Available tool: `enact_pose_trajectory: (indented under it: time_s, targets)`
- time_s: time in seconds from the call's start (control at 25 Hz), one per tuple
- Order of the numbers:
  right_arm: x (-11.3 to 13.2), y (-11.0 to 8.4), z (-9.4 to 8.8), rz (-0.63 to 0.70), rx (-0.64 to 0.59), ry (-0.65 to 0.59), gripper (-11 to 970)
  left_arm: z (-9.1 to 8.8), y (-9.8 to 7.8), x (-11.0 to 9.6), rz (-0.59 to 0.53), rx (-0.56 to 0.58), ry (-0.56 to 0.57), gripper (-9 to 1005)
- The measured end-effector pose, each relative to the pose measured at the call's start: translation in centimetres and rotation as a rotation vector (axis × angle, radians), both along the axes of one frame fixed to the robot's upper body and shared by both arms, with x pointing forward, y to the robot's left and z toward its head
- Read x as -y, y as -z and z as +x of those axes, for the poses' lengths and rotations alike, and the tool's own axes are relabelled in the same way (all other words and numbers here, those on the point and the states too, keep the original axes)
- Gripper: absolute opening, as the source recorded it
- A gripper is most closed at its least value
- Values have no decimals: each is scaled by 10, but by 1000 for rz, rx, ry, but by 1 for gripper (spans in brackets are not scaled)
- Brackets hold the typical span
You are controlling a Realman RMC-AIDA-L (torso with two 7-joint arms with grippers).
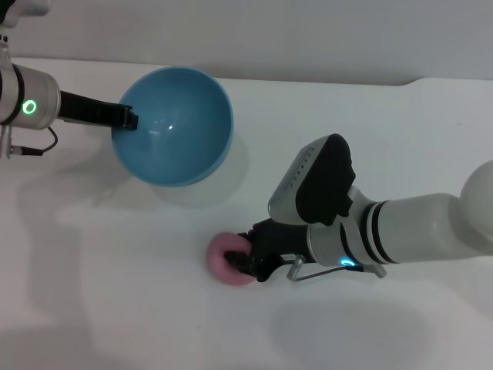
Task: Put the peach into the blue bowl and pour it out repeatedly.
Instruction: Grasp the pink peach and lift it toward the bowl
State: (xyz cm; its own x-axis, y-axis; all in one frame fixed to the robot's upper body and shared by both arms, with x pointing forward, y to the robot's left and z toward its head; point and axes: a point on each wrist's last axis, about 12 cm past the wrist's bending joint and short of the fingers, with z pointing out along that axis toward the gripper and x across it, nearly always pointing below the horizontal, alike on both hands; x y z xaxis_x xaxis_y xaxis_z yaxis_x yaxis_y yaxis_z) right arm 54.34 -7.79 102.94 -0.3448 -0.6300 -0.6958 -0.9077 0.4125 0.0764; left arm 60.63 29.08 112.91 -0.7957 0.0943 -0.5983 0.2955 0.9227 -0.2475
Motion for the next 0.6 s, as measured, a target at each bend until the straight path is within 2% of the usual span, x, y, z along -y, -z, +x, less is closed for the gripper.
enact_pose_trajectory:
  time_s: [0.2, 0.4, 0.6]
  targets:
    - [1, 1, 0, -1, -4, 2, 261, 1, -1, 1, -5, 4, 0, 0]
    - [1, -1, 0, 12, -7, 6, 242, 2, -3, 2, -8, 12, 3, 0]
    - [12, -9, 6, 74, -49, 51, 224, 6, -6, 6, -6, 18, 14, -1]
